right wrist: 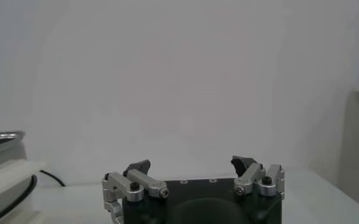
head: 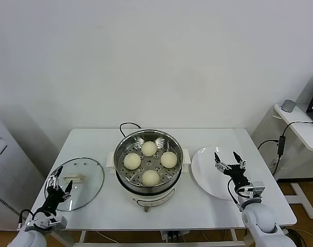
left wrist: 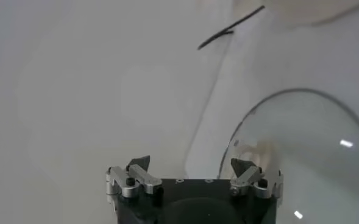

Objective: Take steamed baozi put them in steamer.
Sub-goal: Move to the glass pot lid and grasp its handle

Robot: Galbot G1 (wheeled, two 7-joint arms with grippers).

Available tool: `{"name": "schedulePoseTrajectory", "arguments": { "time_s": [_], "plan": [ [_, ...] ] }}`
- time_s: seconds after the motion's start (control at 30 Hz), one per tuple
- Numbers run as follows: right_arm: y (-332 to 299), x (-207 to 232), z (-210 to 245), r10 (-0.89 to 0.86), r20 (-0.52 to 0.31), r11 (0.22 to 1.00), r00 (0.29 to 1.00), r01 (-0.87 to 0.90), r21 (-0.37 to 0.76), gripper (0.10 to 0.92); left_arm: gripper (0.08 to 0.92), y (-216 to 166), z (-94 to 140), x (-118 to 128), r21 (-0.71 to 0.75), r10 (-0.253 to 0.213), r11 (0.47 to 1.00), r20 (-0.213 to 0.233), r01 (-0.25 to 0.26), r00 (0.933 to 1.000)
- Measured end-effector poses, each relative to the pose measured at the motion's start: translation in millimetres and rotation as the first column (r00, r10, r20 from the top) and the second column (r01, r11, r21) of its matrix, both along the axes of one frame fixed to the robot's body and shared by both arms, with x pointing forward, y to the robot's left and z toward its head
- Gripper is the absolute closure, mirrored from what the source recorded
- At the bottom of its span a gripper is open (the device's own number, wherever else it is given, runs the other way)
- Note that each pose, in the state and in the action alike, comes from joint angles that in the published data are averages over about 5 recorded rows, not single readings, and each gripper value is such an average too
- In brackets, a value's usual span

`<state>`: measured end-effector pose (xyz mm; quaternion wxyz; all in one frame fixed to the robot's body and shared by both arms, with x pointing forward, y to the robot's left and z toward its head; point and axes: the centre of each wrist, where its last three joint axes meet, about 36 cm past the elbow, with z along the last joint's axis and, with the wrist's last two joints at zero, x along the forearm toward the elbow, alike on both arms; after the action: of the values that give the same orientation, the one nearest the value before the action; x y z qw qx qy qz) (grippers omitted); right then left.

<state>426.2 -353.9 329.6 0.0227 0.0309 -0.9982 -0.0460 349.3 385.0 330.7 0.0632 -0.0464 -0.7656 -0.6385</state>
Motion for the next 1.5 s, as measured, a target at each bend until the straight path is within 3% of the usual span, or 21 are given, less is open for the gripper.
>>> {"name": "schedulePoseTrajectory", "arguments": {
  "time_s": [0.43,1.23,1.33,1.5],
  "plan": [
    [-0.4,-2.9,-6.4,-0.01,-0.012,1.0,1.0,0.01,0.001,0.2,0.177,17.1,-27.9,16.7,0.2,-0.068,0.978,0.011,0.064,0.9976],
    [-2.6,-5.4,-10.1,-0.012,-0.021,1.0,1.0,0.012,0.002,0.2,0.183,30.3,-52.4,44.4,0.322,-0.077,0.945,0.05,0.057,0.9958],
    [-3.1,-4.9,-9.5,-0.013,-0.021,1.0,1.0,0.013,0.001,0.2,0.225,29.5,-53.8,46.0,0.319,-0.078,0.946,0.052,0.057,0.9956],
    [-4.5,-2.3,-6.5,-0.017,-0.017,1.0,1.0,0.017,-0.001,0.2,0.365,27.8,-56.6,45.7,0.309,-0.085,0.949,0.047,0.066,0.9953]
  ]
}}
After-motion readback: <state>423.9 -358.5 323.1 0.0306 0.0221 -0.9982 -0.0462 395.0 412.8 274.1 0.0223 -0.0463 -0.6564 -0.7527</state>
